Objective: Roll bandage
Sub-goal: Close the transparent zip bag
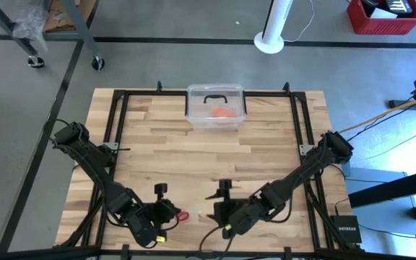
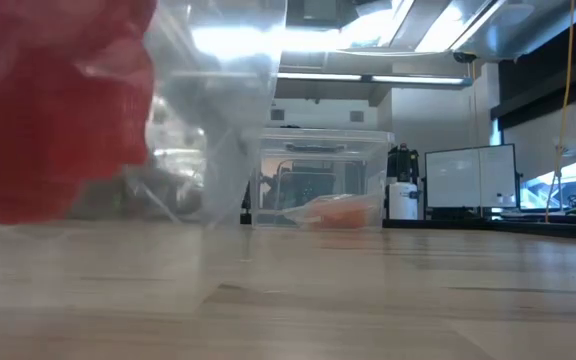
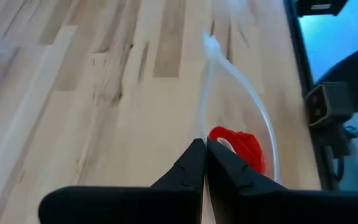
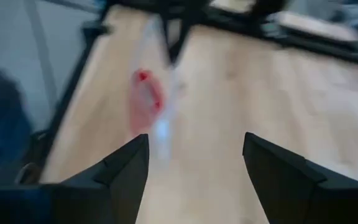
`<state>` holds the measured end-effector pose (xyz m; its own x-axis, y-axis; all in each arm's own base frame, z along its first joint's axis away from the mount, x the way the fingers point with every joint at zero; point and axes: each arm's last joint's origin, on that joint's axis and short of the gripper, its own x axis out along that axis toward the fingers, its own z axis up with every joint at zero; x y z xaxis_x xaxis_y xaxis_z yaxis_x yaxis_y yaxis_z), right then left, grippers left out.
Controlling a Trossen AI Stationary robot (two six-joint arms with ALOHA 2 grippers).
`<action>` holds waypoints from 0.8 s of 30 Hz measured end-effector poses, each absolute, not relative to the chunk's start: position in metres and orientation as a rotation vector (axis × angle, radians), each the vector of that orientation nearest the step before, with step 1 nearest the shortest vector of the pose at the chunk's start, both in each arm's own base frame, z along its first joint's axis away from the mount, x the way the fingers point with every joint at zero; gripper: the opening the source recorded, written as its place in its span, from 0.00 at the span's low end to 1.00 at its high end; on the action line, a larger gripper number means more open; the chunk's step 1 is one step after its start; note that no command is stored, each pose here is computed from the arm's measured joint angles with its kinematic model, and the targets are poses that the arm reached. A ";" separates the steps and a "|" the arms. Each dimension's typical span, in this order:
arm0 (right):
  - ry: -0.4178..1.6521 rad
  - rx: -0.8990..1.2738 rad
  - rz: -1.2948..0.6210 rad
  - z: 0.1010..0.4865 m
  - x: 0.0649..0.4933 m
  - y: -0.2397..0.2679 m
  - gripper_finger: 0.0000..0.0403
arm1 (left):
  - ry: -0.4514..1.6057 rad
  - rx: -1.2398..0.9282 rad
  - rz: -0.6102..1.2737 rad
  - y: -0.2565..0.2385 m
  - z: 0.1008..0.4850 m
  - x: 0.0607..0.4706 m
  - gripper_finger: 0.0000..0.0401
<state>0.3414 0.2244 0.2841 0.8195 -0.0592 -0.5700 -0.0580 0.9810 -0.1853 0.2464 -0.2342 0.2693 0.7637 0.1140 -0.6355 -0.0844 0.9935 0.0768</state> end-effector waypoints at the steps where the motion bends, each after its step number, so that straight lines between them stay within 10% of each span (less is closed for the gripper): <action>1: 0.609 -0.186 0.033 0.274 0.342 0.226 0.64 | 0.691 0.049 0.100 -0.235 0.271 0.246 0.01; 9: 0.380 -0.024 0.124 0.205 0.333 0.220 0.64 | 0.685 0.084 0.063 -0.242 0.275 0.242 0.01; 24: 0.267 0.034 0.141 0.192 0.341 0.207 0.53 | 0.654 0.089 0.048 -0.242 0.278 0.246 0.01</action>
